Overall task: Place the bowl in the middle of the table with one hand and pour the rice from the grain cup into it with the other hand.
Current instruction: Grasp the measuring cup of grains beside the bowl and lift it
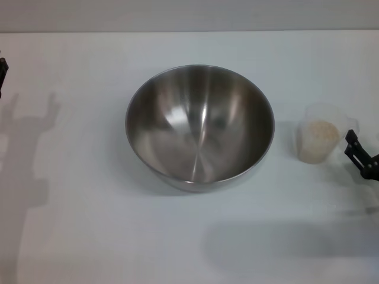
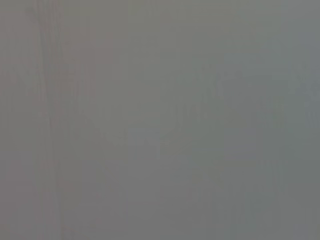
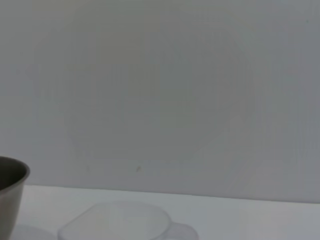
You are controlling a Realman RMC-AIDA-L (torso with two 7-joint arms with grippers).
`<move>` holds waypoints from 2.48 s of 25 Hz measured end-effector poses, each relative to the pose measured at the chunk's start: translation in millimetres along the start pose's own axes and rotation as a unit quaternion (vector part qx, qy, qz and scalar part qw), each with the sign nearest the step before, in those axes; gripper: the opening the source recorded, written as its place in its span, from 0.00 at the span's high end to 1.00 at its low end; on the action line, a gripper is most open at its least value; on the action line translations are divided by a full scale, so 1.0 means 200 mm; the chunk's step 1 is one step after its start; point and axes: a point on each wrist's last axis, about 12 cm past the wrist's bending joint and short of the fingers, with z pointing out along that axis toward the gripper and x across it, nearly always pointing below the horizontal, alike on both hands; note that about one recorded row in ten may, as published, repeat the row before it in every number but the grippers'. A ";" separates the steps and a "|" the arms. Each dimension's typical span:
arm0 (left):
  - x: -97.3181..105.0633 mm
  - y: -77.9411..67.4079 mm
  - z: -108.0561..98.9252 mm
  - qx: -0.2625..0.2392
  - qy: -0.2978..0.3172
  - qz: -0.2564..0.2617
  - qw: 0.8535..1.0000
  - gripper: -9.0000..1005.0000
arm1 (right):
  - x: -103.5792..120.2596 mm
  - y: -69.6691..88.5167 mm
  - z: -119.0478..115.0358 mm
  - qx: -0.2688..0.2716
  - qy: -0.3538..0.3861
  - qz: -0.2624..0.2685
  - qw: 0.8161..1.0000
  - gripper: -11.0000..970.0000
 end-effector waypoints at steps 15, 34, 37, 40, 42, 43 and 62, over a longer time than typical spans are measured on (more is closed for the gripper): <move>0.00 0.02 -0.02 -0.005 0.001 0.002 1.000 0.19 | -0.02 -0.01 0.05 0.001 -0.009 -0.003 1.000 0.16; 0.01 0.03 -0.04 -0.008 0.002 0.006 1.000 0.19 | -0.03 -0.01 0.08 -0.001 -0.004 -0.004 1.000 0.17; 0.01 0.03 -0.04 -0.007 0.003 0.007 1.000 0.19 | -0.03 -0.01 0.08 0.001 -0.003 -0.001 1.000 0.17; 0.02 0.03 -0.04 -0.007 0.005 0.009 1.000 0.19 | -0.03 0.00 0.08 0.002 -0.004 0.002 1.000 0.18; 0.02 0.04 -0.05 -0.007 0.007 0.011 1.000 0.19 | -0.03 0.00 0.08 0.002 -0.005 0.002 1.000 0.26; 0.02 0.04 -0.05 -0.007 0.007 0.011 1.000 0.19 | -0.03 0.00 0.08 0.002 -0.005 0.002 1.000 0.31; 0.04 0.04 -0.06 -0.008 0.014 0.014 1.000 0.19 | -0.05 0.01 0.11 -0.004 -0.017 0.002 1.000 0.92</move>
